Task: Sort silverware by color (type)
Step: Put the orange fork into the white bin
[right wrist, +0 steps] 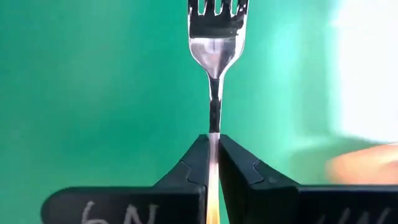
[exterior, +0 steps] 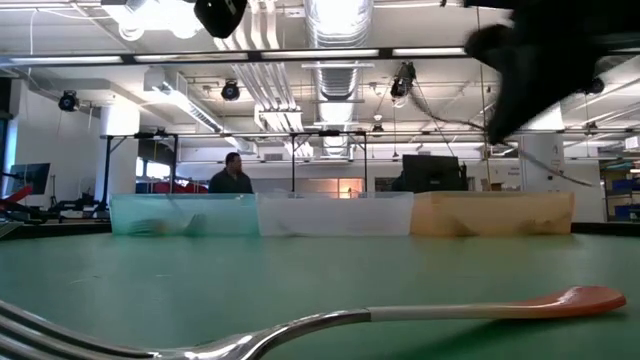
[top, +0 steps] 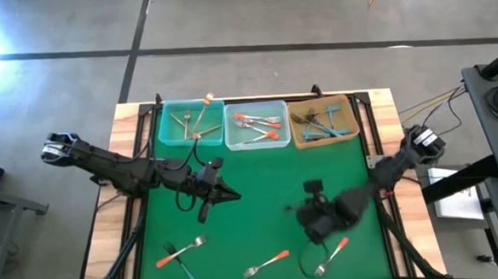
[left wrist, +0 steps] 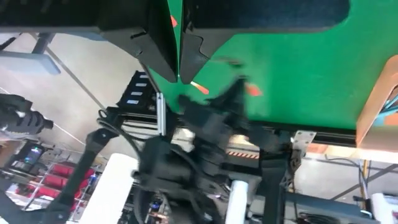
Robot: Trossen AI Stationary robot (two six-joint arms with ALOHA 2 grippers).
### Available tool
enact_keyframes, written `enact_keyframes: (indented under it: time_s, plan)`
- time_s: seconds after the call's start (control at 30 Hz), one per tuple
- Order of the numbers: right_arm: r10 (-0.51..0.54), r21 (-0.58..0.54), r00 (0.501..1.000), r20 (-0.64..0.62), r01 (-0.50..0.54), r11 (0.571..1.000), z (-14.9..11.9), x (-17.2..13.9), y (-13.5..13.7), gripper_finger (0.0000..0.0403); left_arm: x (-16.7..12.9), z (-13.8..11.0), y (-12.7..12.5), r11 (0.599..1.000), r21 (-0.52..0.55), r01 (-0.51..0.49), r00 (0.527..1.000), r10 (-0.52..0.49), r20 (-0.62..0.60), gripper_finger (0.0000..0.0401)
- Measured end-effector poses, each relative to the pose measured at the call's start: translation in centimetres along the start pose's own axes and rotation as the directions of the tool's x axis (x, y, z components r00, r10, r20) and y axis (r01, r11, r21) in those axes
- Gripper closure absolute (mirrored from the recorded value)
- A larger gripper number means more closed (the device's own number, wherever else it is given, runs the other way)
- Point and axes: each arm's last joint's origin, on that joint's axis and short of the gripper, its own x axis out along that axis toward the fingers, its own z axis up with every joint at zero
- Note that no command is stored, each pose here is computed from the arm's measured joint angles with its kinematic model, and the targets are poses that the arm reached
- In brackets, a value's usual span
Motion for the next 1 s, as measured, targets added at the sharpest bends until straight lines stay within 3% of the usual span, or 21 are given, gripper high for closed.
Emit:
enact_keyframes:
  time_s: [0.13, 0.2, 0.33, 0.63, 0.77, 1.0]
  plan:
    - [-0.231, 0.025, 0.972, 0.048, 0.231, 0.973, 2.4, 0.8, -4.8, 0.0391, 0.0, -0.1, -0.8, 0.999, 0.012, 0.032, 0.999, -0.032, 0.0, 0.0401]
    - [-0.272, 0.057, 0.962, 0.021, 0.27, 0.961, 3.2, 2.0, -7.3, 0.0391, 0.0, -0.3, -1.3, 0.998, 0.024, 0.05, 0.999, -0.05, -0.006, 0.0401]
    - [-0.269, 0.093, 0.963, 0.02, 0.266, 0.959, 4.3, 4.7, -12.7, 0.0391, -0.1, -0.6, -2.6, 0.993, 0.058, 0.098, 0.995, -0.098, -0.015, 0.0401]
    - [-0.306, 0.331, 0.913, 0.27, 0.21, 0.92, 5.4, 6.9, -23.2, 0.039, -0.3, -0.8, -3.9, 0.981, 0.122, 0.152, 0.988, -0.151, -0.018, 0.0401]
    - [-0.347, 0.338, 0.905, 0.245, 0.256, 0.906, 4.7, 7.2, -25.3, 0.0377, -0.3, -0.8, -3.9, 0.98, 0.125, 0.152, 0.988, -0.151, -0.019, 0.0401]
    - [-0.353, 0.319, 0.906, 0.235, 0.271, 0.908, 4.4, 7.2, -25.7, 0.0299, -0.3, -1.0, -3.9, 0.98, 0.131, 0.151, 0.988, -0.148, -0.031, 0.0401]
